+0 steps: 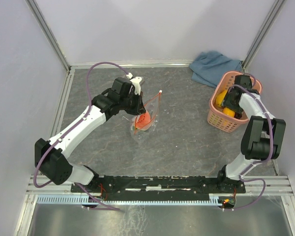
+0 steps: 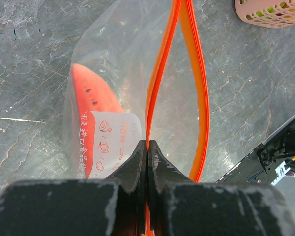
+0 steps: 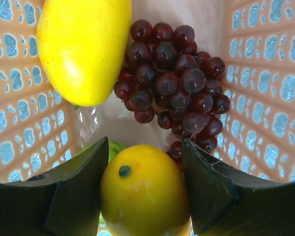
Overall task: Place the food in the zip-top bag and seal the zipper
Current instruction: Place the fake fruit in the bin, then pick up the fake fruit from the bin.
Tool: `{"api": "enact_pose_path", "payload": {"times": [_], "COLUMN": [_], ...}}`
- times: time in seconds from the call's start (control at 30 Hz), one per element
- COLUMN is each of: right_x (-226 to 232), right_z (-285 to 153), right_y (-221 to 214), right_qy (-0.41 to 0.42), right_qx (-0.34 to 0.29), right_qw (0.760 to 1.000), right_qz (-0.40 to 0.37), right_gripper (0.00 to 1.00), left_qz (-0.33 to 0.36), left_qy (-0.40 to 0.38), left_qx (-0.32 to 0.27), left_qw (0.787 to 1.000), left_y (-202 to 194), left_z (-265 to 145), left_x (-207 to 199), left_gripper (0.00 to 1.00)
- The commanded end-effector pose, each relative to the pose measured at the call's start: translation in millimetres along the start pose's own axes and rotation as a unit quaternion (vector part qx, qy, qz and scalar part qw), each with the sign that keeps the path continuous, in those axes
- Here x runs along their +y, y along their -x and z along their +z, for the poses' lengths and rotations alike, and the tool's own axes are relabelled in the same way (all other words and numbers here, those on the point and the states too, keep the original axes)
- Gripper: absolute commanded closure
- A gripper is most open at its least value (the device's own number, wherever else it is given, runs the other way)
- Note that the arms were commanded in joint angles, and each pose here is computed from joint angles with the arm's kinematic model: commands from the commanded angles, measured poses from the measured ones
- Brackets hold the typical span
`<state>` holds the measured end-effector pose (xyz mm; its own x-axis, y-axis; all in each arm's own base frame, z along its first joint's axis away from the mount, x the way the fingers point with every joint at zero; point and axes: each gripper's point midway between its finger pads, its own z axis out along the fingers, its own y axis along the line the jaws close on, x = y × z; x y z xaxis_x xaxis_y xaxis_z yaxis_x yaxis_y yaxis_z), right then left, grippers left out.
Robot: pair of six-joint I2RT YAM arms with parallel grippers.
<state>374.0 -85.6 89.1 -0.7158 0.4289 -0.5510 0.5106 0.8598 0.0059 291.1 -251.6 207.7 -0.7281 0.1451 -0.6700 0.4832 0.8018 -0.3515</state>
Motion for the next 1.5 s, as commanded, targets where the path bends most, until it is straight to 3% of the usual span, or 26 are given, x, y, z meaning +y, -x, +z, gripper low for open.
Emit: {"api": "enact_pose_path", "payload": {"times": [0.0, 0.3, 0.8, 1.17, 1.4, 1.47], "right_x": [10, 0, -16, -17, -16, -15], "right_z": [-6, -24, -27, 2, 0, 2], "right_y": [12, -1, -24, -40, -33, -35], "right_qy": [0.029, 0.035, 0.008, -0.005, -0.003, -0.002], "right_qx": [0.013, 0.038, 0.083, 0.117, 0.099, 0.106], "right_qw": [0.999, 0.999, 0.996, 0.993, 0.995, 0.994], "right_qz": [0.009, 0.002, -0.019, -0.024, -0.019, -0.022], "right_gripper": [0.33, 0.17, 0.14, 0.22, 0.27, 0.33], "left_qz": [0.024, 0.024, 0.022, 0.023, 0.022, 0.023], "left_qy": [-0.01, -0.011, -0.018, -0.014, -0.013, -0.013], "left_qx": [-0.017, -0.01, -0.003, -0.001, 0.003, 0.003], "left_qw": [1.0, 1.0, 1.0, 1.0, 1.0, 1.0], "left_y": [14, 11, 9, 8, 7, 6], "left_z": [-4, -2, 1, 3, 3, 3], "left_x": [-4, -3, -5, -3, -2, -3], "left_gripper": [0.97, 0.97, 0.97, 0.97, 0.97, 0.97]}}
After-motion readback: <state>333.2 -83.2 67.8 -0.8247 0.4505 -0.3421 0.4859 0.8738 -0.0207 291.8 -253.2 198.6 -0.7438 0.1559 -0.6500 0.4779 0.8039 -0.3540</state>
